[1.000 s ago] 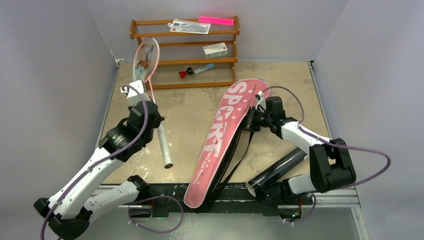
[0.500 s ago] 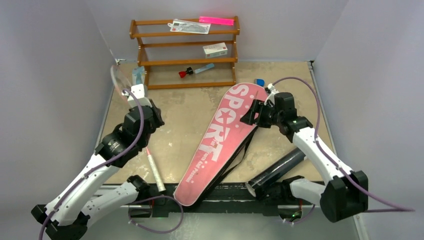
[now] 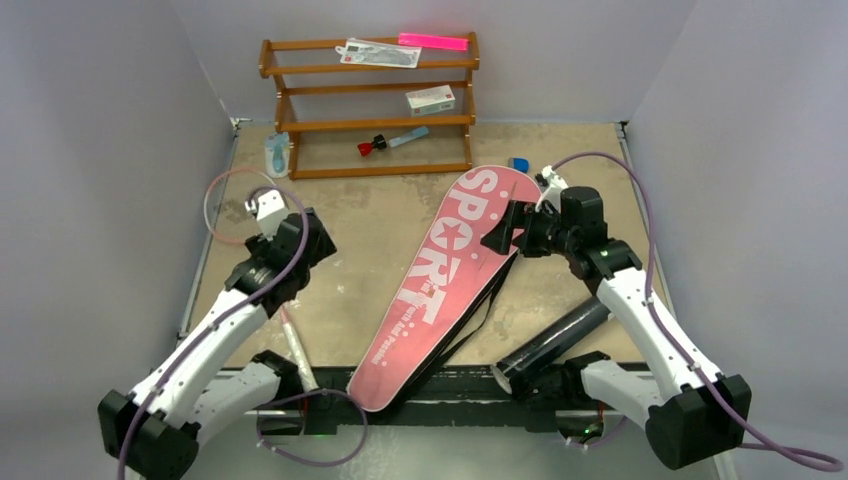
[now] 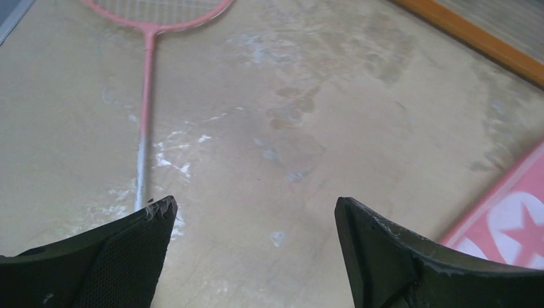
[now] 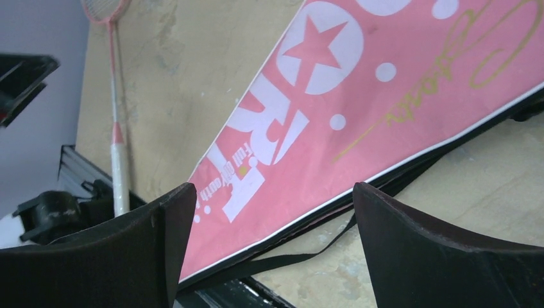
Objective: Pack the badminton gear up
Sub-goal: Place the racket bag at the center of the board, then pick up the racket from the center of the board.
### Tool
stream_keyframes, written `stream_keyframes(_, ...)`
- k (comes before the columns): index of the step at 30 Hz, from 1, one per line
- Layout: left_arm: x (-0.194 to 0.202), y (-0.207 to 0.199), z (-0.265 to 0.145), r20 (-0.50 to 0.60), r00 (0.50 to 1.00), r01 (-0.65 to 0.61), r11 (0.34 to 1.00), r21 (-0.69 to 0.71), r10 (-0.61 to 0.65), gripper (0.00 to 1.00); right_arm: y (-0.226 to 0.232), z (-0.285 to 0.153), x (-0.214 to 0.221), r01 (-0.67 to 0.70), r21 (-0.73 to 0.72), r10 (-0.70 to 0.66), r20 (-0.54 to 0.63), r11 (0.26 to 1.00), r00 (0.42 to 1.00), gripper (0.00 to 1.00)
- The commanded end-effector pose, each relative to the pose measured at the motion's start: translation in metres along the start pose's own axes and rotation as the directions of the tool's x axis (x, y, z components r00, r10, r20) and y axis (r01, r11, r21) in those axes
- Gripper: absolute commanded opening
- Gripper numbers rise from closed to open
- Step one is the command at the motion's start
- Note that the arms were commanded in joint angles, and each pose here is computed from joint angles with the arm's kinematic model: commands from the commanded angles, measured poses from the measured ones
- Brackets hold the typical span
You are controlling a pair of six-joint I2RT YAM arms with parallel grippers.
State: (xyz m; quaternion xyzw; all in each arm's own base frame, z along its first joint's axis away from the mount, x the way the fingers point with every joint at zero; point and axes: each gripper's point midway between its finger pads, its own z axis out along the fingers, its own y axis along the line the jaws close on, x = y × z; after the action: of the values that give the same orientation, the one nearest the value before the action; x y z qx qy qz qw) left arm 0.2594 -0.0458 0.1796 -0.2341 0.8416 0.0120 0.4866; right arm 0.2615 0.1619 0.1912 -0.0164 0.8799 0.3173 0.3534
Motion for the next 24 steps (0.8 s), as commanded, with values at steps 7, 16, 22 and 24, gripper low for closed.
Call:
stream_keyframes(7, 0.001, 0.054, 0.064, -0.109, 0.971, 0.198, 0.969, -0.147, -0.214, 0.96, 0.032, -0.015, -0.014, 0.136, -0.146, -0.130, 0.052, 0.980, 0.990, 0.93)
stream_keyframes(16, 0.004, 0.070, 0.104, -0.250, 0.940, 0.238, 0.971, -0.012, -0.233, 0.89, 0.045, -0.027, -0.002, 0.181, -0.234, -0.167, 0.076, 0.955, 0.983, 0.93)
stream_keyframes(22, 0.017, 0.096, 0.117, -0.298, 0.934, 0.177, 0.979, -0.101, -0.199, 0.84, 0.049, -0.038, -0.003, 0.202, -0.235, -0.177, 0.121, 0.951, 0.977, 0.93)
stream_keyframes(24, 0.029, 0.102, 0.121, -0.338, 0.923, 0.147, 0.981, -0.127, -0.182, 0.80, 0.051, -0.042, -0.005, 0.209, -0.237, -0.180, 0.138, 0.949, 0.974, 0.93)
